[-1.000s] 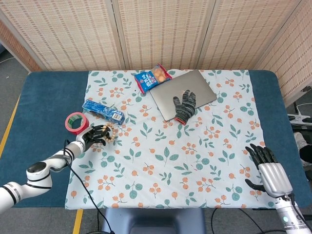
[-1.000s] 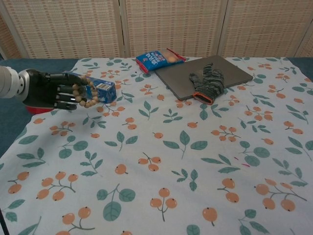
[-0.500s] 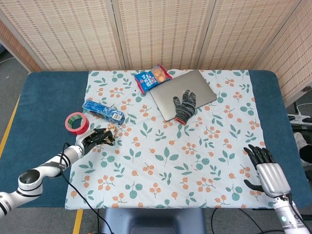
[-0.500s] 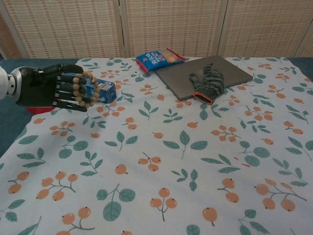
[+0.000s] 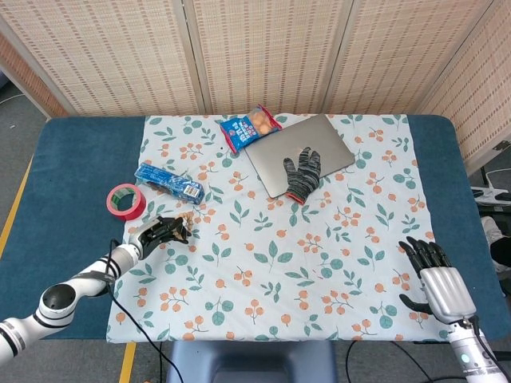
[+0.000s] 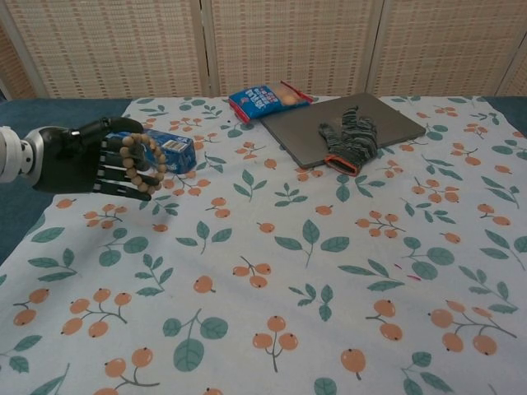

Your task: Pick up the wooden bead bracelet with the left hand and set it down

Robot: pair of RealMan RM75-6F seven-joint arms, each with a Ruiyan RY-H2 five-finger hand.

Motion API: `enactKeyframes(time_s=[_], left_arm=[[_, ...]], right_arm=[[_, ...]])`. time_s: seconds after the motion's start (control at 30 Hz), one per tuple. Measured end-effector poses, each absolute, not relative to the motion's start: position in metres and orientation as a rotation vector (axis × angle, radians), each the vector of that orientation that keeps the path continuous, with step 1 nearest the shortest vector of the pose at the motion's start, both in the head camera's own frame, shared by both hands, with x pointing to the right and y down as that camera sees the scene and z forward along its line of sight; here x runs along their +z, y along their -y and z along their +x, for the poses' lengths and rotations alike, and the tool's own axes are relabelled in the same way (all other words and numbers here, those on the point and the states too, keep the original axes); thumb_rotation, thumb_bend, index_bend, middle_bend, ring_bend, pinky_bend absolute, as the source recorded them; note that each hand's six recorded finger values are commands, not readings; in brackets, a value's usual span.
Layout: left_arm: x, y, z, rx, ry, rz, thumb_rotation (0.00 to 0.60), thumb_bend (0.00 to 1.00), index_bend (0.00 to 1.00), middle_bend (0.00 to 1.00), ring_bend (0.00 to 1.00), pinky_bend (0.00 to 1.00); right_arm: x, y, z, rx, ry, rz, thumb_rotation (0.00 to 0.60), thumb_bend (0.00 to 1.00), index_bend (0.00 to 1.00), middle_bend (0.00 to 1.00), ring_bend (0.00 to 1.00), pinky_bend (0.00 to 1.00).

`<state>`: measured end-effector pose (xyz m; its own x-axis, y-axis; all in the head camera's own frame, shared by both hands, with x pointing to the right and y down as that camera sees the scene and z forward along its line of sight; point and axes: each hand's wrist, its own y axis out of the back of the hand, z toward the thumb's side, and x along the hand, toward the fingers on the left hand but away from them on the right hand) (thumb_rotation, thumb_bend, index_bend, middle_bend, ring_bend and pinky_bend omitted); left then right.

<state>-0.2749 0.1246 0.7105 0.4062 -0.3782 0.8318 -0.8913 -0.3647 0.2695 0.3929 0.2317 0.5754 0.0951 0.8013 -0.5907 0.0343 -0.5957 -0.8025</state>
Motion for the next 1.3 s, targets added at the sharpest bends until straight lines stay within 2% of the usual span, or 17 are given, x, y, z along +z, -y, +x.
enactKeyframes(time_s=[0.2,0.33,0.43,0.6,0.63,0.73,0.8,0.93,1.0,1.1,1.3], left_arm=[[0.71,-0.127,-0.274,0.891,1.073,1.933,0.36,0.6,0.69,0.61,0.35,0.17],[0.71,-0.128,-0.272,0.894,1.066,1.939,0.357,0.63,0.69,0.61,0.35,0.16],[0.71,-0.129,-0.271,0.886,1.065,1.938,0.357,0.6,0.67,0.61,0.35,0.16],[0.709,-0.131,-0.269,0.899,1.046,1.963,0.276,0.41,0.6,0.58,0.34,0.15],[0.71,-0.131,-0.269,0.9,1.046,1.965,0.27,0.4,0.58,0.57,0.33,0.15],[0.71,-0.133,-0.268,0.912,1.038,1.981,0.251,0.39,0.43,0.49,0.27,0.14],[0.71,-0.133,-0.269,0.927,1.035,1.993,0.238,0.4,0.37,0.47,0.25,0.13],[0.711,-0.134,-0.27,0.937,1.043,1.999,0.222,0.4,0.32,0.46,0.25,0.13],[0.711,-0.133,-0.271,0.942,1.05,2.003,0.22,0.41,0.34,0.45,0.23,0.12],[0.711,-0.135,-0.273,0.953,1.062,2.008,0.22,0.46,0.39,0.42,0.21,0.1],[0.713,-0.143,-0.272,0.971,1.034,1.992,0.207,0.7,0.43,0.39,0.17,0.08]], right_arm=[[0.575,-0.232,0.392,1.561,0.822,-1.749,0.6,0.12,0.0,0.0,0.0,0.0],[0.575,-0.232,0.392,1.56,0.823,-1.749,0.6,0.12,0.0,0.0,0.0,0.0],[0.574,-0.232,0.393,1.559,0.824,-1.749,0.6,0.12,0.0,0.0,0.0,0.0],[0.574,-0.232,0.393,1.558,0.825,-1.75,0.6,0.12,0.0,0.0,0.0,0.0],[0.573,-0.232,0.393,1.558,0.826,-1.751,0.6,0.12,0.0,0.0,0.0,0.0],[0.573,-0.232,0.393,1.557,0.828,-1.751,0.6,0.12,0.0,0.0,0.0,0.0],[0.572,-0.232,0.393,1.557,0.83,-1.75,0.6,0.12,0.0,0.0,0.0,0.0],[0.572,-0.232,0.393,1.557,0.829,-1.75,0.6,0.12,0.0,0.0,0.0,0.0],[0.572,-0.232,0.393,1.556,0.827,-1.751,0.6,0.12,0.0,0.0,0.0,0.0],[0.572,-0.232,0.393,1.554,0.828,-1.751,0.6,0.12,0.0,0.0,0.0,0.0],[0.571,-0.232,0.393,1.552,0.83,-1.75,0.6,0.12,0.0,0.0,0.0,0.0]])
